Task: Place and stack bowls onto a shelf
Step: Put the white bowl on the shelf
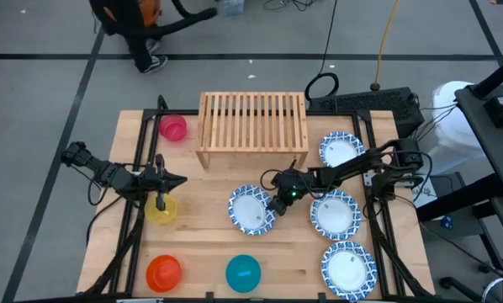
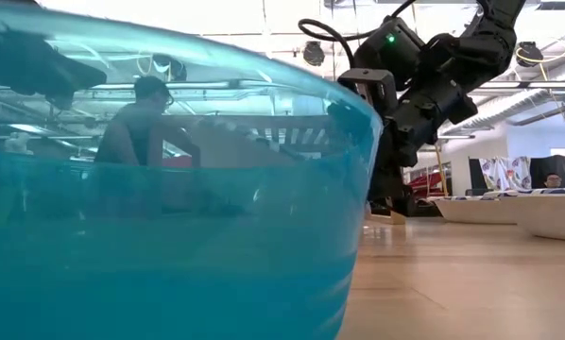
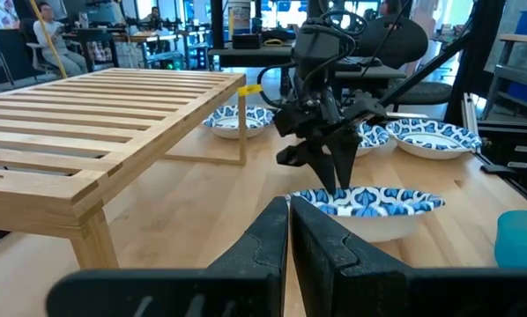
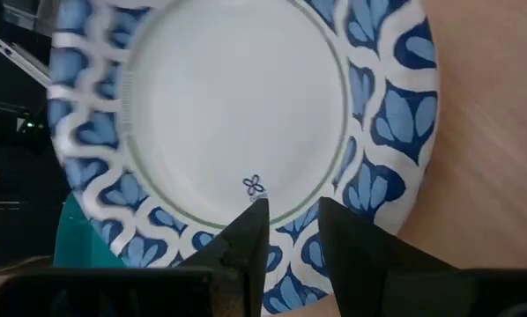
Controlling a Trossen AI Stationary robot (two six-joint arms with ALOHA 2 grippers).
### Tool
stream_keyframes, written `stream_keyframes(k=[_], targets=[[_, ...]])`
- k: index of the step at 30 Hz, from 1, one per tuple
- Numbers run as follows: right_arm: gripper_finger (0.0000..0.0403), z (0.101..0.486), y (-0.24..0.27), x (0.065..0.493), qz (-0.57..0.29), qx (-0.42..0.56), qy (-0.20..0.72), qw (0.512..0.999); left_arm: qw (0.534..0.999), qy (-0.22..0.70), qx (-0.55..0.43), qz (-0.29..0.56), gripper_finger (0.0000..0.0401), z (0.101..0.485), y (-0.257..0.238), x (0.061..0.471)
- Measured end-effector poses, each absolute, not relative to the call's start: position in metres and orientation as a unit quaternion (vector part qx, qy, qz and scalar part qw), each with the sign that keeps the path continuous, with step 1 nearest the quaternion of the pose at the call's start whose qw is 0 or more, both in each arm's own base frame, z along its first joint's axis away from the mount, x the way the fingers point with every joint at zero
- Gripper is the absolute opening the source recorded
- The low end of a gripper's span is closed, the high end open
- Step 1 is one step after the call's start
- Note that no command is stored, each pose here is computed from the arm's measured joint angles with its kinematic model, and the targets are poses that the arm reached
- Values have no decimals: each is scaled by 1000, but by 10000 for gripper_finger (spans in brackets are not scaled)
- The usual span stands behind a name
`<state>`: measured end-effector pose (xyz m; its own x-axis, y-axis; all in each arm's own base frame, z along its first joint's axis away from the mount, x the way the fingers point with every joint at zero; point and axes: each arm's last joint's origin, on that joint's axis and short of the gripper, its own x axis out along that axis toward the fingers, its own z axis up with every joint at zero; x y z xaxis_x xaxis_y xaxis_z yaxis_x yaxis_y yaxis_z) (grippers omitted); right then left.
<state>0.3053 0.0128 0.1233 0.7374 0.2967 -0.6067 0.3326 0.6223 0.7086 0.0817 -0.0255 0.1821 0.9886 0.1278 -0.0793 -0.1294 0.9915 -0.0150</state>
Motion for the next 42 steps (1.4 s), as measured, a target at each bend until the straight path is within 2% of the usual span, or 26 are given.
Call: stream_keyframes(k=[10,13,24,42], targets=[[93,149,13,302,14,418,325,848,997,39,-10,64,24,182,-26,82],[93,151,12,298,-5,407,332,851,997,40,-3,64,24,182,-26,82],[93,141,9,285,-95,441,394,801,997,40,13,64,24,182,-26,82],[93,142,11,285,-67,442,401,800,997,40,13,63,24,182,-26,82]])
